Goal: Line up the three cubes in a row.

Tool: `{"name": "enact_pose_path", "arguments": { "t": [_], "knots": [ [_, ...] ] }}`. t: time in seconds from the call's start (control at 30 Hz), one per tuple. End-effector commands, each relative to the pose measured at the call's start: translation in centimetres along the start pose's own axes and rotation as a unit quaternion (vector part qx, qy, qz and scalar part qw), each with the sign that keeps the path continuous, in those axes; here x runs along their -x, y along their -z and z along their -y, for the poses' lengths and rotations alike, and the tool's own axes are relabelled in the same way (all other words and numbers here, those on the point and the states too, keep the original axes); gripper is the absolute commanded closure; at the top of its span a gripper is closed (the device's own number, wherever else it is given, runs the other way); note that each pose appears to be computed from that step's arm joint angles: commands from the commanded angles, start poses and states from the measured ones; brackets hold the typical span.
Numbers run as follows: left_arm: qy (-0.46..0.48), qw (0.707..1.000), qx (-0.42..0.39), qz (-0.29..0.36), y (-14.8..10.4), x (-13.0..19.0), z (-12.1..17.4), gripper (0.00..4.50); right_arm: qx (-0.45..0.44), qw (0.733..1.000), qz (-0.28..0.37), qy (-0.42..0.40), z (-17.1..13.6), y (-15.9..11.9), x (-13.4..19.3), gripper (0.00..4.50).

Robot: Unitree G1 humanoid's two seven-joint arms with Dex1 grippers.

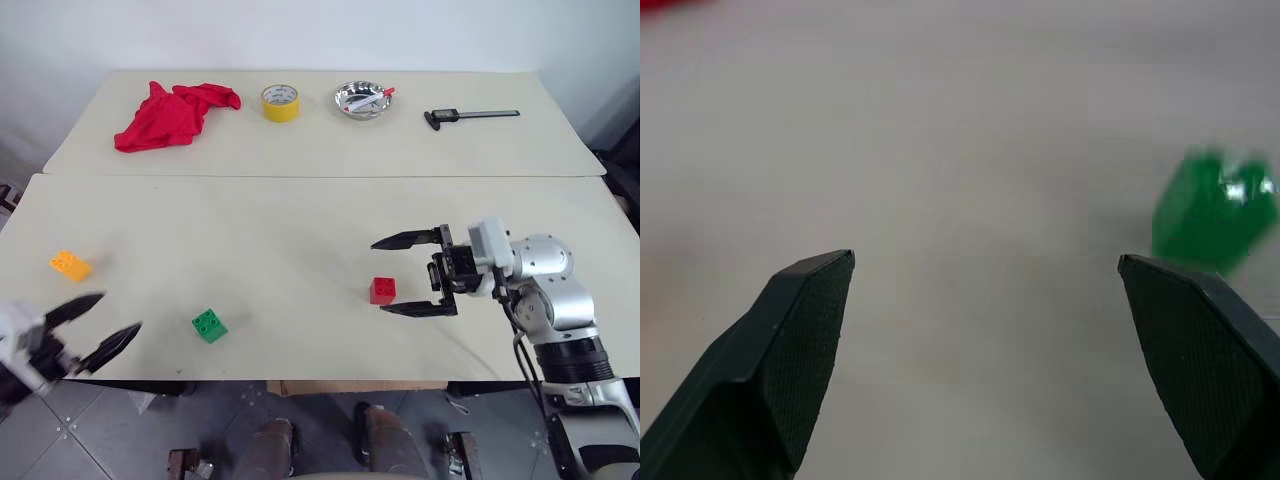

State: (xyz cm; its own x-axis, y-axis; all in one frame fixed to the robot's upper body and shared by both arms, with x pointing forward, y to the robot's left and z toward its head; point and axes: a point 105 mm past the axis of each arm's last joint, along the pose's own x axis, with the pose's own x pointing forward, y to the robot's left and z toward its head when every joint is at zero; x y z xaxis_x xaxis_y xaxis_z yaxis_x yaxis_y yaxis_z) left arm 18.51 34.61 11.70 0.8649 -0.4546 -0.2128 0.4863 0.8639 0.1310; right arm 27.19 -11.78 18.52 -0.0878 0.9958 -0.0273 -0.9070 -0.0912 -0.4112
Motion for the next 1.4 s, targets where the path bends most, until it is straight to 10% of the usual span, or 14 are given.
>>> {"name": "enact_pose_path", "arguments": {
  "t": [0.03,0.53,0.83,1.03,1.2,1.4],
  "knots": [
    [0.017,0.999,-0.023,-0.018,0.0,1.5,1.1,0.0,0.0,0.998,-0.014,-0.062,-1.3,0.0,0.5,0.01],
    [0.105,0.994,-0.018,0.029,-0.8,-8.5,7.2,0.0,0.013,0.997,-0.059,-0.05,-2.1,0.9,3.6,0.01],
    [0.133,0.99,-0.031,0.029,-0.9,-8.5,6.7,2.36,0.025,0.997,-0.062,-0.026,-2.0,0.6,3.9,0.0],
    [0.269,0.954,-0.088,0.095,-7.4,-12.2,8.2,4.15,0.024,0.996,-0.089,0.018,-1.9,0.9,5.6,0.0],
    [0.391,0.898,-0.187,0.077,-9.5,-16.9,10.9,4.15,0.015,0.992,-0.112,0.057,-2.0,1.2,7.2,0.0],
    [0.337,0.925,-0.142,0.104,-11.0,-17.8,8.6,3.58,0.007,0.99,-0.115,0.08,-2.9,1.3,7.4,0.0]
  ]
}}
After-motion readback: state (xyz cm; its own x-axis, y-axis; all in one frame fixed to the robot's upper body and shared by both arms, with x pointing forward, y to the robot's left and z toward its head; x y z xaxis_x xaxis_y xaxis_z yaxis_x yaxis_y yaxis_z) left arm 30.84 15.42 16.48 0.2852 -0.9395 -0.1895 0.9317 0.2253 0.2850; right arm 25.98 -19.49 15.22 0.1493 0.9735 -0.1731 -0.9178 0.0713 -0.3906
